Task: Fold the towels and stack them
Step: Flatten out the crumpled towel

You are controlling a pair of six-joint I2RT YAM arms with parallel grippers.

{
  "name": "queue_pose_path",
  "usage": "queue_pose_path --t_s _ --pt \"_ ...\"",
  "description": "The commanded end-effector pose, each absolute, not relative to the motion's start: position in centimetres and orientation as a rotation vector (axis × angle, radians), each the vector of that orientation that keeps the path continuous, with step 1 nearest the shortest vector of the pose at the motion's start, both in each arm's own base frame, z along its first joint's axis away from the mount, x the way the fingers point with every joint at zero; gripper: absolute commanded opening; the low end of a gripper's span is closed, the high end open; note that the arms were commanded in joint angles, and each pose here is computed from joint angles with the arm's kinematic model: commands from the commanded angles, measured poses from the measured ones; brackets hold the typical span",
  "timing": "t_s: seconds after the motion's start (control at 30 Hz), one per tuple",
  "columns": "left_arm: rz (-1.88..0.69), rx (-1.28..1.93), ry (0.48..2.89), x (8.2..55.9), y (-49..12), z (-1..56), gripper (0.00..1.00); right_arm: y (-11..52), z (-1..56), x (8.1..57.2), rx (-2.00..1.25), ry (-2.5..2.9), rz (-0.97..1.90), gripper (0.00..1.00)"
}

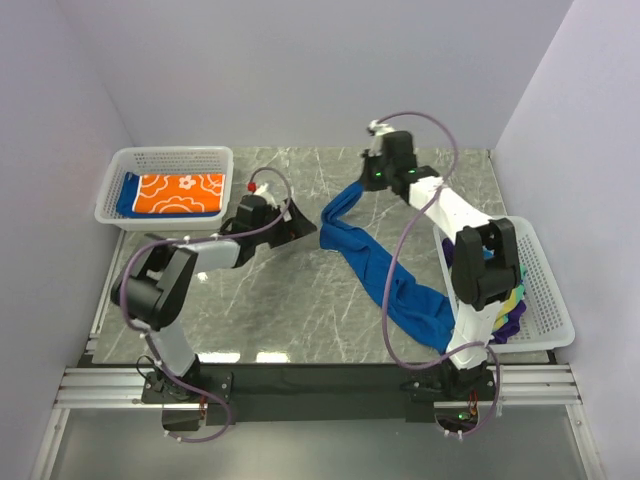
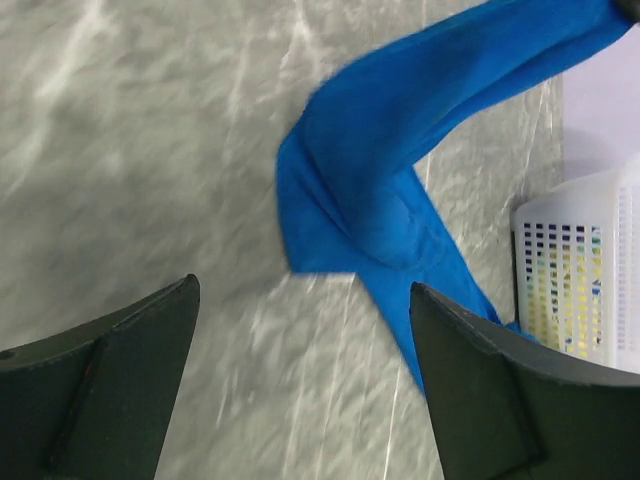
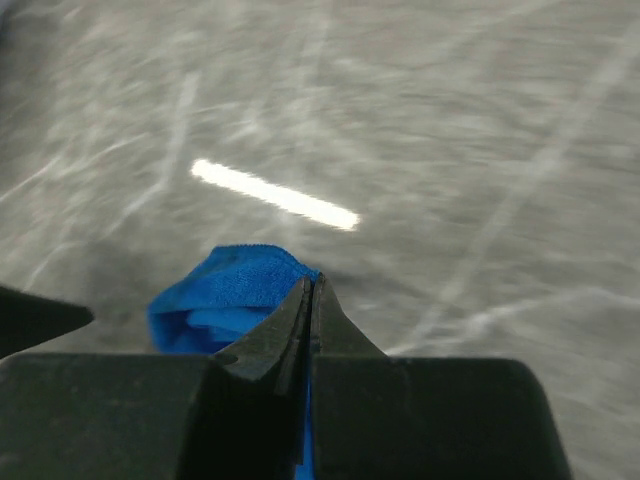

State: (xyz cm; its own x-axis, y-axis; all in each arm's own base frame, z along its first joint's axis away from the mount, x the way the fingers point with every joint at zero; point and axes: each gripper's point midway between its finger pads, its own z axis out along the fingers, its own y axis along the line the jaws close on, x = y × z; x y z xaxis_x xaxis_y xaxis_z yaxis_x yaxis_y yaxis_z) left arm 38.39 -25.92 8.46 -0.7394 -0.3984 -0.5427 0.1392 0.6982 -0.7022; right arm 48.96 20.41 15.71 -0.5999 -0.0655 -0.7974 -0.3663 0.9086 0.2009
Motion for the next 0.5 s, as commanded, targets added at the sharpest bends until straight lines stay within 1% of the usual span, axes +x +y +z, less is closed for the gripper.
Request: queue_pose_path --t_s 0.0,0.13,0.2,0.23,0.27,0.33,0.37,0.4,0.47 --pt "-1.062 -0.116 2.118 39.9 -29.1 11.1 0.9 17.3 17.4 51.5 -0.244 2.138 0.4 0.0" --pt "-1.012 -0.121 2.147 41.1 -30.5 10.5 0.84 15.8 16.6 52.9 -0.233 2.159 0.378 0.0" --pt "-0.954 -0.141 2.213 41.0 -30.5 8.8 0.78 15.7 15.5 53.1 -0.244 2.183 0.369 0.0" --pt "-0.907 -0.163 2.213 41.9 -30.4 8.7 0.77 15.8 15.3 53.1 -0.246 2.186 0.37 0.0" --pt "-0.881 -0.164 2.235 41.9 -30.7 8.6 0.72 15.8 14.7 53.1 -0.245 2.196 0.372 0.0" --pt "-0.809 -0.171 2.253 42.3 -30.7 8.2 0.68 15.7 14.3 53.0 -0.241 2.201 0.374 0.0" --pt "-0.731 -0.168 2.268 42.4 -30.5 7.4 0.65 15.8 14.3 53.1 -0.24 2.195 0.377 0.0" --pt "-0.693 -0.154 2.311 41.9 -30.5 6.7 0.64 15.8 14.2 53.0 -0.238 2.194 0.38 0.0" --pt "-0.583 -0.144 2.318 42.3 -30.4 6.3 0.62 15.9 13.7 52.8 -0.239 2.199 0.383 0.0"
